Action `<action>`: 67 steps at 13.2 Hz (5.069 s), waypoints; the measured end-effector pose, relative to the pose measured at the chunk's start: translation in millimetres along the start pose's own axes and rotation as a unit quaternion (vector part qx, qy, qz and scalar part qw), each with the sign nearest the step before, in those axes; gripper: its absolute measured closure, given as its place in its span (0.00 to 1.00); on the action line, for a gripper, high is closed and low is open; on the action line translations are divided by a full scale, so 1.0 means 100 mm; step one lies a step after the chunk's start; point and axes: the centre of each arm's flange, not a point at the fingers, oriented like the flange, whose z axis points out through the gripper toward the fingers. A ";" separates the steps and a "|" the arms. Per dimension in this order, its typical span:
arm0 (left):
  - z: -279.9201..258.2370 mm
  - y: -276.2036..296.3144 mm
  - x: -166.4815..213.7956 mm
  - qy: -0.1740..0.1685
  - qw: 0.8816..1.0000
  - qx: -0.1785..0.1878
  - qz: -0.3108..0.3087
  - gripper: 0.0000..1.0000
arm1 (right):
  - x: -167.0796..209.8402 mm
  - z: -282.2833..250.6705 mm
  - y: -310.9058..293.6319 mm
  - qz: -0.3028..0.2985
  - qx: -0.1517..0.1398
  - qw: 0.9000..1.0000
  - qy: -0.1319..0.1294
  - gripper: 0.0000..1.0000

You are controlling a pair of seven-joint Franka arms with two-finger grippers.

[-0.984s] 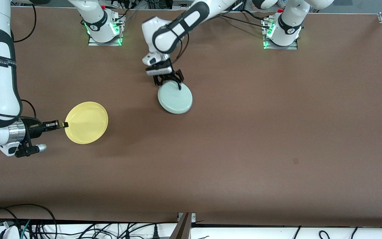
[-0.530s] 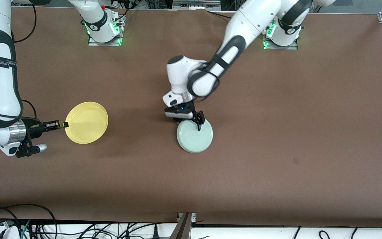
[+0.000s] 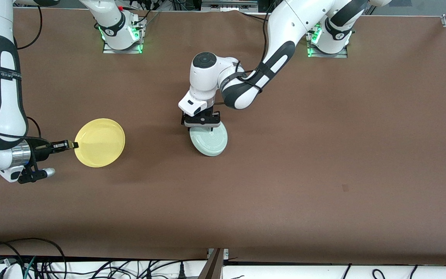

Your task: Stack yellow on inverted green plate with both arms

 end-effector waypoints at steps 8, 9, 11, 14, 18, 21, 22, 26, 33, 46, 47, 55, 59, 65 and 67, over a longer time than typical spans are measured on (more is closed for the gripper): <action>-0.08 -0.12 0.33 0.012 1.000 -0.006 -0.015 0.00 | 0.08 0.09 -0.22 -0.004 -0.009 1.000 -0.010 0.98; -0.12 -0.23 0.53 0.015 1.000 -0.002 -0.018 0.00 | 0.12 0.15 -0.32 -0.007 -0.012 1.000 -0.014 0.98; -0.29 -0.52 0.96 0.000 0.999 0.011 -0.037 0.00 | 0.18 0.31 -0.44 -0.010 -0.016 1.000 -0.019 0.98; -0.77 -1.09 1.68 -0.040 0.997 0.000 -0.067 0.00 | 0.28 0.60 -0.56 -0.007 -0.020 1.000 -0.018 0.98; -1.28 -2.07 2.47 -0.065 0.996 -0.002 -0.054 0.00 | 0.44 0.96 -1.00 0.033 -0.014 0.999 -0.002 0.98; -1.76 -2.54 2.73 -0.066 0.997 0.031 0.000 0.00 | 0.53 1.28 -1.59 0.064 -0.009 0.998 0.005 0.98; -2.00 -2.63 2.75 -0.075 0.996 0.041 0.010 0.00 | 0.55 1.42 -1.79 0.074 -0.006 0.997 0.012 0.98; -3.00 -3.04 2.73 -0.090 0.992 0.082 0.043 0.00 | 0.49 1.92 -2.54 0.106 -0.003 0.994 0.029 0.98; -4.03 -3.98 2.82 -0.128 0.982 0.115 0.080 0.00 | 0.28 2.36 -3.27 0.140 0.010 0.989 0.047 0.98; -4.53 -5.40 2.56 -0.204 0.972 0.113 0.035 0.00 | 0.13 2.75 -3.53 0.132 -0.004 0.990 0.052 0.98; -4.46 -5.41 2.51 -0.199 0.973 0.111 0.033 0.00 | 0.13 2.75 -3.52 0.133 -0.004 0.990 0.053 0.98; -4.40 -5.18 2.42 -0.139 0.986 0.091 0.029 0.00 | 0.16 2.79 -3.48 0.136 -0.002 0.988 0.069 0.98; -4.36 -5.21 2.52 -0.113 0.991 0.071 0.022 0.00 | 0.17 2.75 -3.49 0.135 0.000 0.988 0.076 0.60; -4.28 -5.22 2.57 -0.112 0.991 0.070 0.021 0.00 | 0.22 1.32 -3.15 0.122 -0.069 0.987 0.076 0.00; -4.29 -5.22 2.63 -0.107 0.992 0.070 0.022 0.00 | 0.18 0.66 -2.95 0.111 -0.107 0.985 0.082 0.00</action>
